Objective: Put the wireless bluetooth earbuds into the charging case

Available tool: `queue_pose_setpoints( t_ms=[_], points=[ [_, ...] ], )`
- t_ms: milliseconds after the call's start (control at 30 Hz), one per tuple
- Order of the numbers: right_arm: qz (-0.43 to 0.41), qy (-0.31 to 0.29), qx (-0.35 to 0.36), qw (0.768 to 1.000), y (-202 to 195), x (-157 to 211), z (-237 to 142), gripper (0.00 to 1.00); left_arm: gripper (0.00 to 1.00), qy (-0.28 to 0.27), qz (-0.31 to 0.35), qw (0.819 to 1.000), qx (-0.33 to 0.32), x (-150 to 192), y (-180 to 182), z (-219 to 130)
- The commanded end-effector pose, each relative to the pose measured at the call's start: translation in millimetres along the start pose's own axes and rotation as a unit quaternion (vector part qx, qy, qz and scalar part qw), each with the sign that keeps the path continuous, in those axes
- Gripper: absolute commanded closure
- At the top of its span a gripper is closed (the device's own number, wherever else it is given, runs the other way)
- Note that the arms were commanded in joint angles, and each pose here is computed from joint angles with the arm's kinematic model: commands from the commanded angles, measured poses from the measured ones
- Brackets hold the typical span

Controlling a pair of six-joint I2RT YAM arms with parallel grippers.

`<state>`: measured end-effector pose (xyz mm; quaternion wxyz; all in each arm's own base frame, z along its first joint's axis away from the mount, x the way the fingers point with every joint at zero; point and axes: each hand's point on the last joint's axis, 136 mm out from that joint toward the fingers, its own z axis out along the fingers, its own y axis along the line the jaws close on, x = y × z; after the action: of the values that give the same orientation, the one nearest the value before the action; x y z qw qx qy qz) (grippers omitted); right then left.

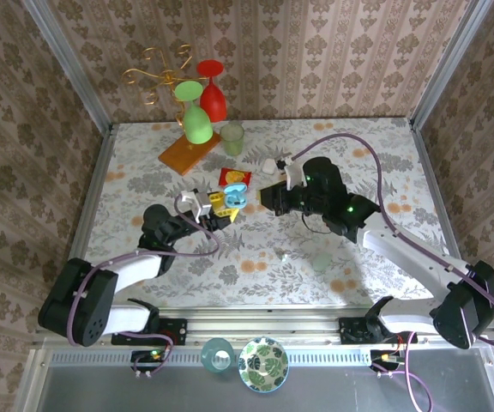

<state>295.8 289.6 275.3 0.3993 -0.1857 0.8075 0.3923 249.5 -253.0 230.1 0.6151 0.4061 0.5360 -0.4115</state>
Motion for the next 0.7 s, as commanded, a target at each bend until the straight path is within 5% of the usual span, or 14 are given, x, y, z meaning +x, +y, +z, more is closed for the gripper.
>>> queue_pose_setpoints(
  t_ms=[0, 667],
  points=[
    [-0.02, -0.023, -0.078, 0.996, 40.1, -15.9, -0.6, 0.85, 0.74, -0.031, 0.041, 0.999, -0.006, -19.7, 5.2, 6.3],
    [-0.029, -0.008, -0.055, 0.998, 39.0, -5.0, 47.6, 0.86, 0.75, -0.04, 0.042, 0.998, 0.011, -22.6, -7.1, 16.8]
  ],
)
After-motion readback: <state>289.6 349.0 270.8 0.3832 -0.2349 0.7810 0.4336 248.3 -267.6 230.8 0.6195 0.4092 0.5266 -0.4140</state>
